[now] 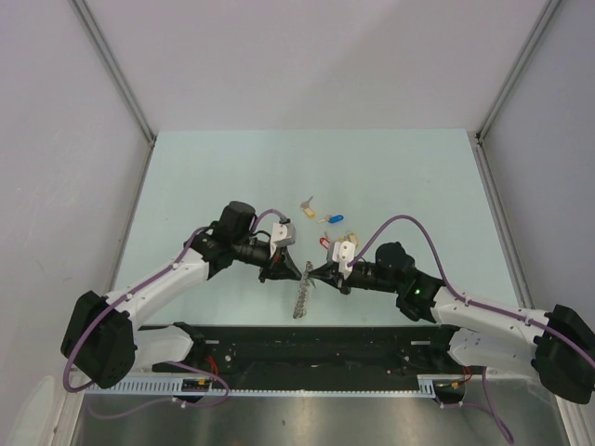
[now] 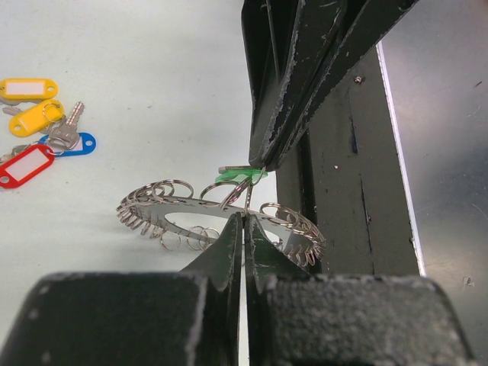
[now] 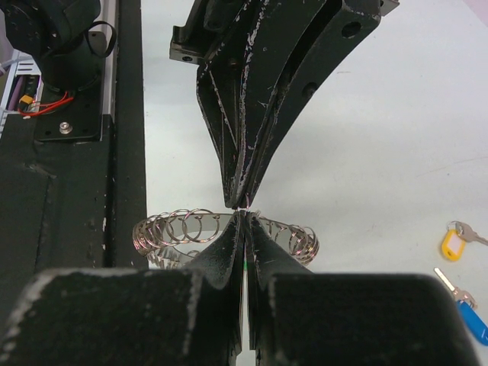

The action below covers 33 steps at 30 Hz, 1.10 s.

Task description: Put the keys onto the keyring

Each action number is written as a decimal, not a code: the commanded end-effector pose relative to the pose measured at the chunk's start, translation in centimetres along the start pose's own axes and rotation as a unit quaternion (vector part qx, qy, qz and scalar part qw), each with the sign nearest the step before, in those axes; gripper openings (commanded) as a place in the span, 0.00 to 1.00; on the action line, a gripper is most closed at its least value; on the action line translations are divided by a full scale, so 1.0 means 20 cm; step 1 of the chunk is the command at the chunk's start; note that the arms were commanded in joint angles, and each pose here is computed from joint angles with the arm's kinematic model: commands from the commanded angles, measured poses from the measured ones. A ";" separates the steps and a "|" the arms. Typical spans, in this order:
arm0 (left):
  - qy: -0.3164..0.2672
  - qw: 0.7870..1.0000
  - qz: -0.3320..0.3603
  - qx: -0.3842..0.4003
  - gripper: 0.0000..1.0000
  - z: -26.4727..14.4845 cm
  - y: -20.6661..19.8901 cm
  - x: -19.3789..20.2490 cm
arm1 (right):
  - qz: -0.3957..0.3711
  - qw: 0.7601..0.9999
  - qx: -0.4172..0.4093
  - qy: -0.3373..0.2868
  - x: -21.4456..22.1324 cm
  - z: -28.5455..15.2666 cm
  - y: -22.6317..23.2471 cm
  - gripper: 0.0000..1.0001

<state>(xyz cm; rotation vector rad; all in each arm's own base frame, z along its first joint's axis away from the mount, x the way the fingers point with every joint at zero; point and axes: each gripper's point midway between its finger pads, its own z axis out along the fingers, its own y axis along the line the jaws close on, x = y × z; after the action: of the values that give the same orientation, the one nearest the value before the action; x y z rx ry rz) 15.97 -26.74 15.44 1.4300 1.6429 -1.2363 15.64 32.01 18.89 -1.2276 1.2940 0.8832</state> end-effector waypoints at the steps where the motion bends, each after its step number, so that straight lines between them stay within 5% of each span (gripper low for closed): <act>1: -0.032 0.999 0.029 0.015 0.00 -0.01 -0.02 -0.12 | -0.012 1.000 0.003 -0.008 -0.02 0.02 -0.01 0.00; 33: -0.073 0.995 0.068 -0.028 0.00 -0.05 -0.01 -0.20 | 0.026 0.998 -0.054 -0.014 -0.02 0.03 0.04 0.00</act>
<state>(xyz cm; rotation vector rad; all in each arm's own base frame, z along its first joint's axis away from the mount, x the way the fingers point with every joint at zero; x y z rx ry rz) 16.16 -26.68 16.12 1.3705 1.6183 -1.2049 15.70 32.24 18.23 -1.2431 1.3039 0.9518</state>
